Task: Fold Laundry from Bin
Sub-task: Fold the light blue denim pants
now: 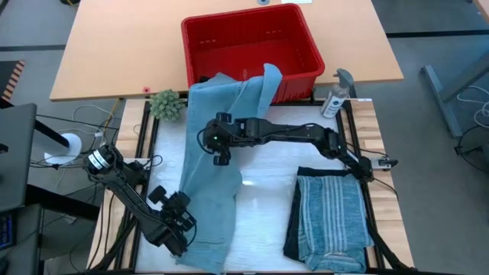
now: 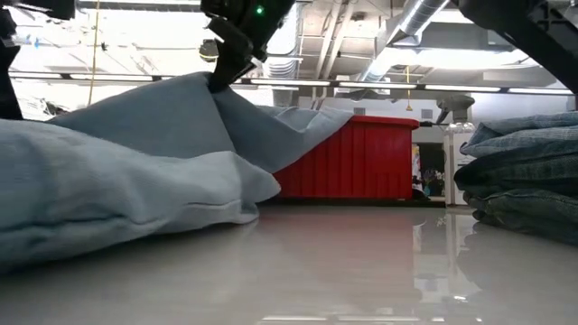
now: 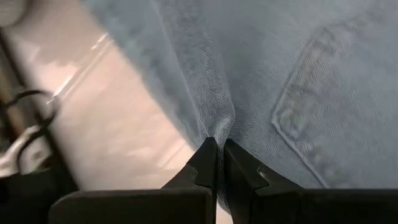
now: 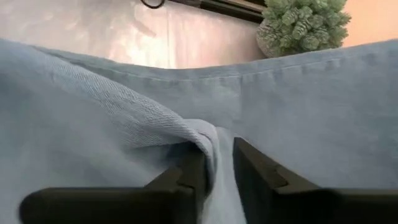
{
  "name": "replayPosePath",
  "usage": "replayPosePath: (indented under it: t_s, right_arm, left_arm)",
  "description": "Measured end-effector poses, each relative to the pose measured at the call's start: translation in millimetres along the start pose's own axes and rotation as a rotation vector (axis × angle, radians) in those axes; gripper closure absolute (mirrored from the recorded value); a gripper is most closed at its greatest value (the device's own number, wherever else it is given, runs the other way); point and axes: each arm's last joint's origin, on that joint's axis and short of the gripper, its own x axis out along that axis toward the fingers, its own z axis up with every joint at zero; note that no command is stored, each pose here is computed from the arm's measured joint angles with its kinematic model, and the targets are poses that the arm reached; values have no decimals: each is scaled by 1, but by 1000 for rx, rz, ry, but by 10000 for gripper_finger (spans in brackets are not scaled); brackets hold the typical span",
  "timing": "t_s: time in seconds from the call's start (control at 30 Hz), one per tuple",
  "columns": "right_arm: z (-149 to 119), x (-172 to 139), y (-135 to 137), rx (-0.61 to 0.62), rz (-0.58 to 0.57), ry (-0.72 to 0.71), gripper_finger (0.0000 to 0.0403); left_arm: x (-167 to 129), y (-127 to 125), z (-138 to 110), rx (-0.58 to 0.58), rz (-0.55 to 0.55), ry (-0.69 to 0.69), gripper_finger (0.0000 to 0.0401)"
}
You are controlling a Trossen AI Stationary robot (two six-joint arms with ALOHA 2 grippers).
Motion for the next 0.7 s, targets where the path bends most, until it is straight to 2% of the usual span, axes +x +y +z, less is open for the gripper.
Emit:
replayPosePath:
  t_s: [0.13,0.3,0.43,0.53,0.7]
  right_arm:
    - [-3,3,-10,41,-36,11,245]
    - [-7,6,-23,118,-34,23,165]
    - [-8,8,-28,117,-39,27,125]
    - [-10,9,-32,114,-43,30,106]
    - [-11,10,-37,121,-46,35,91]
  left_arm:
    - [-4,6,1,-13,63,13,399]
    - [-14,5,6,-18,37,-26,399]
    - [-14,4,7,3,30,-28,396]
    - [-17,8,8,-11,24,-19,376]
    - [-24,23,12,25,65,42,311]
